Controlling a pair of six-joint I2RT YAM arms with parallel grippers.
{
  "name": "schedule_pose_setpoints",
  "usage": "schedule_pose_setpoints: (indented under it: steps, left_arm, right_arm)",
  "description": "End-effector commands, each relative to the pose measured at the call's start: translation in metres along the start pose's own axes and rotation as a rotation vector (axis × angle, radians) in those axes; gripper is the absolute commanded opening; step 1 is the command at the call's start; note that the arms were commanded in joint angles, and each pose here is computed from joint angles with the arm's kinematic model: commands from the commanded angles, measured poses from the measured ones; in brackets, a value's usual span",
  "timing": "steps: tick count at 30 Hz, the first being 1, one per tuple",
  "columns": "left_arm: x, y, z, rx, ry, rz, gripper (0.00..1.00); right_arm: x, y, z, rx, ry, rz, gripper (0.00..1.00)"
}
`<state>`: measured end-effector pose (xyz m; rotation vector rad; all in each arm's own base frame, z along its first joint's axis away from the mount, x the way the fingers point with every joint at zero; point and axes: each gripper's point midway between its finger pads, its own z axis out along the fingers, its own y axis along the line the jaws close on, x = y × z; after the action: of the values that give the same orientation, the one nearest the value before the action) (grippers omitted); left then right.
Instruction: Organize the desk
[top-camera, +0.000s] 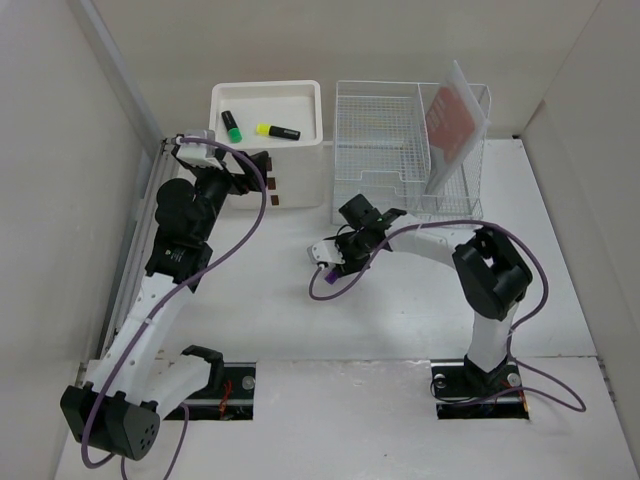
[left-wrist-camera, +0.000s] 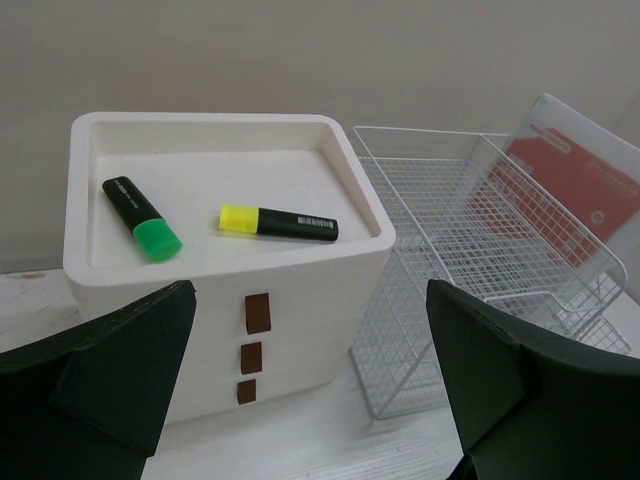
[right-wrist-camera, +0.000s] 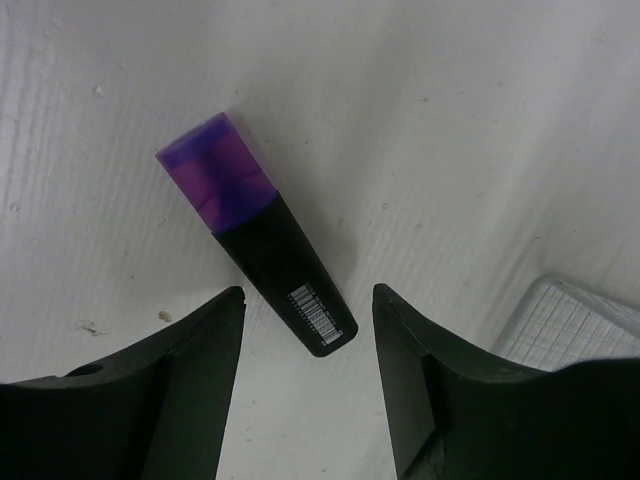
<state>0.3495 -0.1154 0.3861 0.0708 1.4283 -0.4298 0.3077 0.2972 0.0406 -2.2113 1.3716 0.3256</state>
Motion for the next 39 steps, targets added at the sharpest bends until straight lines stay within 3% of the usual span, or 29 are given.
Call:
schedule_pose_setpoints:
  steps: [1,14,19,25,30,39]
  left_arm:
    - [-0.036,-0.005,-0.006,-0.001,-0.107,-0.011,1.00]
    - [-0.042,-0.003,-0.013,-0.014,-0.131,-0.012,1.00]
    - [-0.047,-0.002,-0.016,-0.021,-0.143,-0.013,1.00]
    - [-0.050,-0.001,-0.019,-0.029,-0.155,-0.014,1.00]
    - [-0.049,0.001,-0.021,-0.038,-0.157,-0.014,1.00]
    - [-0.053,0.002,-0.023,-0.046,-0.167,-0.006,1.00]
  right_arm:
    - [-0.012,-0.024,-0.003,0.069,0.014,-0.018,0.59]
    - [-0.011,0.004,0.019,-0.083,0.086,-0.094,0.58]
    - [-0.011,0.022,0.023,-0.170,0.104,-0.136,0.46]
    - [-0.013,0.042,0.024,-0.280,0.107,-0.166,0.40]
    - [-0.010,0.048,0.025,-0.307,0.114,-0.166,0.23]
    - [-0.023,0.054,0.025,-0.343,0.069,-0.152,0.05]
